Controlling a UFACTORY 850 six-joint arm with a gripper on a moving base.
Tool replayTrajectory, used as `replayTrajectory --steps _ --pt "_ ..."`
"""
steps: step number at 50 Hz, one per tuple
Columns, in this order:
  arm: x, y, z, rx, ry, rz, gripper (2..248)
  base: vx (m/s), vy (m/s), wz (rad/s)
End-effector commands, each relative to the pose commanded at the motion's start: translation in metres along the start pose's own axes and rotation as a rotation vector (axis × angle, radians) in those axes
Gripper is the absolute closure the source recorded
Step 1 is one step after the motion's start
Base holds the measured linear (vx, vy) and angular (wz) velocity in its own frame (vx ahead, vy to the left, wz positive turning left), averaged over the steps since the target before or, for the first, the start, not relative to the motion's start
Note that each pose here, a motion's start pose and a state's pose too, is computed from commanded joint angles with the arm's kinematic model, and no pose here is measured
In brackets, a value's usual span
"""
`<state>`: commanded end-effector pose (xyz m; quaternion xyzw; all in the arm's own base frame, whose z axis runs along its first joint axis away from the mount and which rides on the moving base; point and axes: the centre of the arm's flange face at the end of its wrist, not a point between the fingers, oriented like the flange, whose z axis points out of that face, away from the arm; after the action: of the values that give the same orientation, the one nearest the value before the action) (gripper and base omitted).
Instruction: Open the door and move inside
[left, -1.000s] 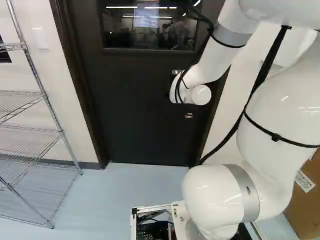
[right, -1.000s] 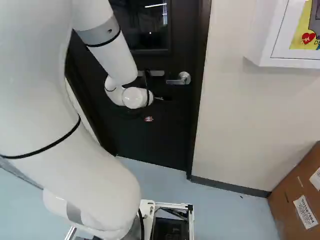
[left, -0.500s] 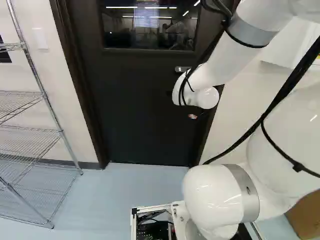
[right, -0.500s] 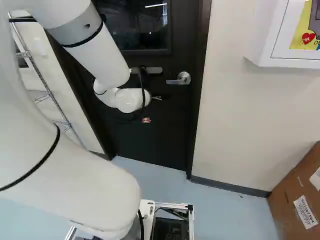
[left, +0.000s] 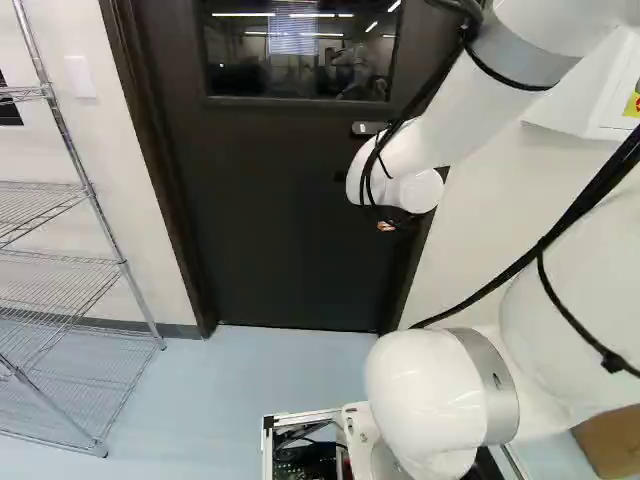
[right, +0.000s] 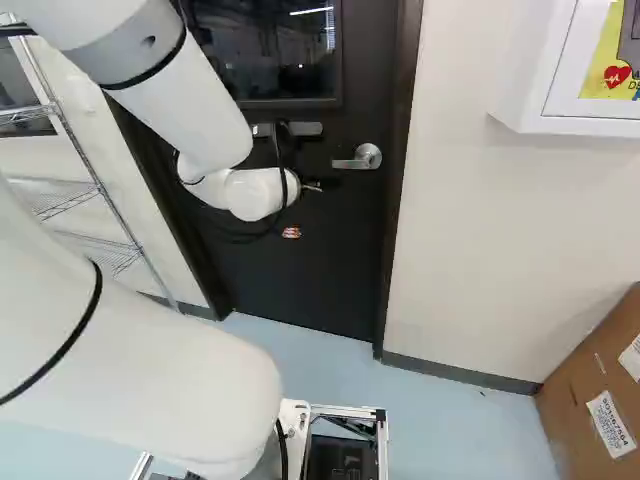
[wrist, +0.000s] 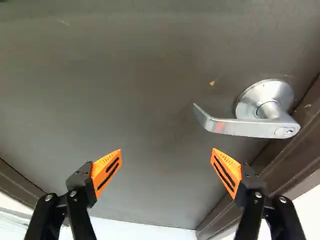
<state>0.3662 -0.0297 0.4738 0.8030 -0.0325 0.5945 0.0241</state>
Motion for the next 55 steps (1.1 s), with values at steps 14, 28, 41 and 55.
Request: replayTrajectory --steps 14,28,41,55 --pt "0.013 0.0 -0.006 0.0 0.036 0.0 3 0.0 0.0 0.0" --pt "0.027 0.001 -0.008 -0.003 0.07 0.001 3 0.0 0.0 0.0" --pt "0.044 0.005 -0.002 -0.014 0.097 0.003 3 0.0 0.0 0.0" --pt "0.064 0.011 0.008 -0.028 0.123 0.007 3 0.0 0.0 0.0"
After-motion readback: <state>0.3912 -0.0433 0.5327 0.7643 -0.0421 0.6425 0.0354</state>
